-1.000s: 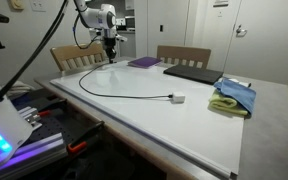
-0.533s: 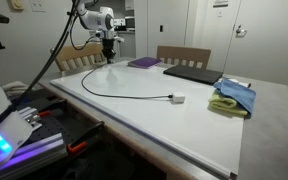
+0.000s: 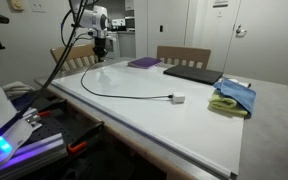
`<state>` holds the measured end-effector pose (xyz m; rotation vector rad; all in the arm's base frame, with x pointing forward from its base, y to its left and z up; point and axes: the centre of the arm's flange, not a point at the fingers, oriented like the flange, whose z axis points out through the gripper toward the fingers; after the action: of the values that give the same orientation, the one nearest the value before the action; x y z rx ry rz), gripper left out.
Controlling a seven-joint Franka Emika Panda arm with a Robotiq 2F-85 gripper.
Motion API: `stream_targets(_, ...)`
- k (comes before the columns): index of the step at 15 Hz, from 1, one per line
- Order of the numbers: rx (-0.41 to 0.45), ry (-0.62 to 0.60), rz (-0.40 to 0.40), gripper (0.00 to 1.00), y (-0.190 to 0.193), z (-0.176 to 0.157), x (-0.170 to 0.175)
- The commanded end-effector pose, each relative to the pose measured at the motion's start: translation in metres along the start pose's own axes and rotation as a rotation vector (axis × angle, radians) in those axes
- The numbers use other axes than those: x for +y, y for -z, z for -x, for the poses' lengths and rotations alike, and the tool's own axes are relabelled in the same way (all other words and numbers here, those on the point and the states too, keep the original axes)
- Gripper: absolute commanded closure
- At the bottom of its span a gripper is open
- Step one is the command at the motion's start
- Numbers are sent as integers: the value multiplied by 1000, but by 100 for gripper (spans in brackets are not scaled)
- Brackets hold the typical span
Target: Put the charger straight across the board
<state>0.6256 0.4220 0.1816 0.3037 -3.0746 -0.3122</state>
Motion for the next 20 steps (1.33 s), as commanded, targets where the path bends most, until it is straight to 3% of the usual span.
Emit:
stream_targets(1,8,50,24,71,4,0,-11)
stream_targets(2,-5,46,23,70,10,1,-12)
stream_targets(6,-43,-14,-10,43,23,7,-31)
stream_targets(12,-133,-257,-160,2,74,6,-63)
stream_targets(20,-212,-446,-243,0,120,-12,-72)
